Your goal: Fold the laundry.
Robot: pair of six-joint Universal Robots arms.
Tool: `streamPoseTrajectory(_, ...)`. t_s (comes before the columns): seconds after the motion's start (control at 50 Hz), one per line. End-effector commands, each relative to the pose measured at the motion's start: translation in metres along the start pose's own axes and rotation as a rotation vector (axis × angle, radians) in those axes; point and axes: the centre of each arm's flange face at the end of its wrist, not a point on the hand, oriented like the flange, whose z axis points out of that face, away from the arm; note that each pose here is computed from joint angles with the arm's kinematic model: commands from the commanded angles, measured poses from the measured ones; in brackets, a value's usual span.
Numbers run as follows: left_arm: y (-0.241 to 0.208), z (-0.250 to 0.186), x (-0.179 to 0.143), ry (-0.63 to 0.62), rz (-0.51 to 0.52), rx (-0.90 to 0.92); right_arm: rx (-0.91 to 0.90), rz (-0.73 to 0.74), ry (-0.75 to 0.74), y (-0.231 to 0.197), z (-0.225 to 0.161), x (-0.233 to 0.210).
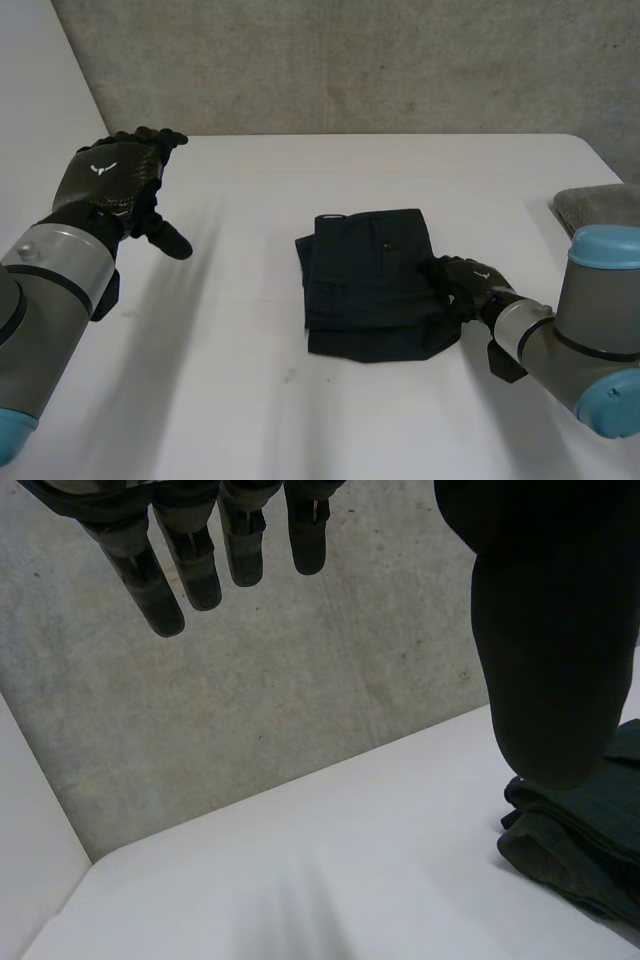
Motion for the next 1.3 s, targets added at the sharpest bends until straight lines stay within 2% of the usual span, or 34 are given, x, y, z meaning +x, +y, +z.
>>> streamPoseTrajectory(0.02, 0.000, 0.000, 0.000, 0.000, 0.000, -0.001, 0.010, -0.016, -0.004, 0.002, 0.008, 0.000)
streamPoseTrajectory(0.32, 0.000, 0.001, 0.000, -0.002, -0.001, 0.005, 0.061, -0.099, -0.024, -0.003, 0.019, -0.009)
streamPoseTrajectory(0.64, -0.001, 0.001, -0.001, -0.005, -0.002, 0.009, 0.130, -0.320, -0.052, -0.020, 0.020, -0.026)
streamPoseTrajectory(0.78, 0.000, 0.001, -0.001, -0.005, -0.002, 0.009, 0.224, -0.474, -0.039, -0.048, 0.027, -0.030)
streamPoseTrajectory(0.86, -0.001, 0.002, -0.002, -0.008, -0.002, 0.012, 0.307, -0.538, -0.014, -0.076, 0.030, -0.027)
streamPoseTrajectory(0.92, 0.000, 0.002, -0.003, -0.011, -0.002, 0.010, 0.411, -0.554, 0.004, -0.114, 0.024, -0.024)
streamPoseTrajectory(0.96, 0.000, 0.002, -0.003, -0.012, -0.002, 0.009, 0.486, -0.555, 0.080, -0.148, 0.019, 0.001)
streamPoseTrajectory(1.1, 0.002, 0.004, -0.003, -0.014, -0.002, 0.010, 0.626, -0.571, 0.275, -0.221, -0.001, 0.094)
streamPoseTrajectory(1.2, 0.005, 0.005, -0.002, -0.012, -0.001, 0.000, 0.598, -0.521, 0.396, -0.224, -0.004, 0.176)
streamPoseTrajectory(1.24, 0.007, 0.004, -0.002, -0.012, 0.000, -0.003, 0.557, -0.486, 0.446, -0.213, -0.004, 0.216)
streamPoseTrajectory(1.3, 0.008, 0.004, -0.002, -0.010, -0.001, -0.008, 0.514, -0.455, 0.475, -0.198, -0.002, 0.247)
